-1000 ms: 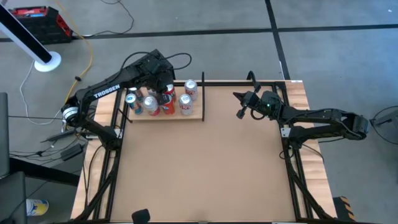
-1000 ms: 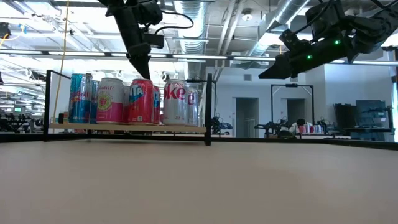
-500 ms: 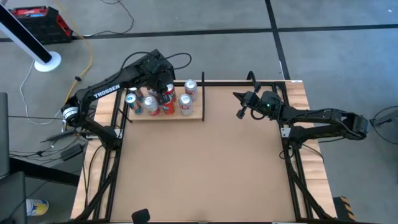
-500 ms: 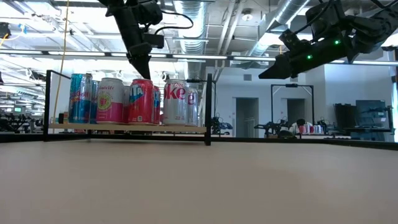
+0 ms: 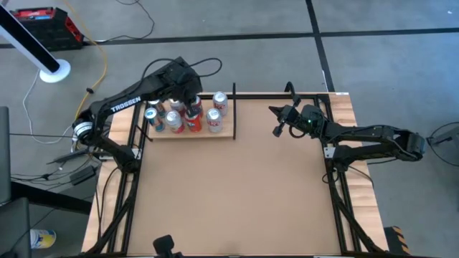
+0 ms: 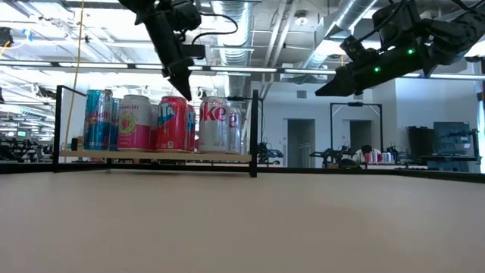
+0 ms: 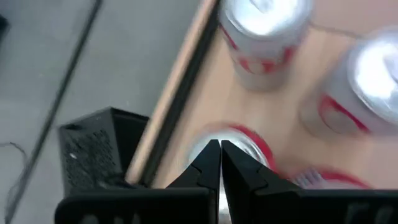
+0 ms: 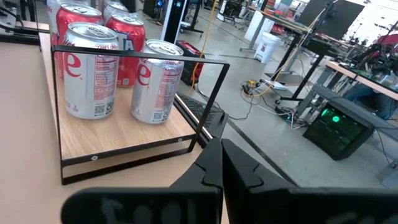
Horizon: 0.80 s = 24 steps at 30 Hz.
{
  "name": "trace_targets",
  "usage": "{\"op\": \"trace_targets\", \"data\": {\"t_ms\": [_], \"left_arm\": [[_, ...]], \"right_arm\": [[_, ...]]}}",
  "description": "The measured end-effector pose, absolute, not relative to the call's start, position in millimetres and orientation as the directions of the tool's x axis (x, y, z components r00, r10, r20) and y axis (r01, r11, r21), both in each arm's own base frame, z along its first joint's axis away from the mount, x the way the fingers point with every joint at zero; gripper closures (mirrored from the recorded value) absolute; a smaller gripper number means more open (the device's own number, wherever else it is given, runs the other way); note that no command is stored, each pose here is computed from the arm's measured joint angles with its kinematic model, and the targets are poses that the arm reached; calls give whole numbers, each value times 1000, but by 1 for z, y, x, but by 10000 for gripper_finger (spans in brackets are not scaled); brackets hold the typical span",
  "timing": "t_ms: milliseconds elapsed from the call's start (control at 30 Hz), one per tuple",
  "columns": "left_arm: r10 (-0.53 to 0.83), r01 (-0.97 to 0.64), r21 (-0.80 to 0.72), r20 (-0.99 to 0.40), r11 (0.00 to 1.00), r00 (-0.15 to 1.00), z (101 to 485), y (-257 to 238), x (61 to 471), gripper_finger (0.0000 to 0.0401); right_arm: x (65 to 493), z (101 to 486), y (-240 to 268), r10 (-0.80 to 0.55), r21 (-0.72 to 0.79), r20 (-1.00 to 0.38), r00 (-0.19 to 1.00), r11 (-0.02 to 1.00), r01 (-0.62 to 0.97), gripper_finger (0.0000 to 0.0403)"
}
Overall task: Place canned beverage on shelf
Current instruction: Adjust the soda cans on the shelf
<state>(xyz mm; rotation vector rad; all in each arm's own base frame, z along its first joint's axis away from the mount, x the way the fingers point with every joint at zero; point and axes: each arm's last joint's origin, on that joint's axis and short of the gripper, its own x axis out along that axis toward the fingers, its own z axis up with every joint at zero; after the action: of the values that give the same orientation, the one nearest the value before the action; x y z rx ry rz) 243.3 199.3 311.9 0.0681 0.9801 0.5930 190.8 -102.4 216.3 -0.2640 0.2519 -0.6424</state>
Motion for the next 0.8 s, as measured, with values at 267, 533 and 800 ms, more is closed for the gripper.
{"op": "trace_targets", "data": {"t_ms": [267,533,800], "left_arm": [[566,-459,368,-702,808,433,317,205,248,401],[483,-412,315,-773,855,411,311,199,242,401],[437,-398,282,-815,873,380,307,195,238,401]], "right_arm": [[191,216,-102,-617,-318,-149,773,770,553,382],[191,216,-102,-617,-319,-149,773,770,553,382],[191,216,-102,-617,-319,-150,773,770,553,382]]}}
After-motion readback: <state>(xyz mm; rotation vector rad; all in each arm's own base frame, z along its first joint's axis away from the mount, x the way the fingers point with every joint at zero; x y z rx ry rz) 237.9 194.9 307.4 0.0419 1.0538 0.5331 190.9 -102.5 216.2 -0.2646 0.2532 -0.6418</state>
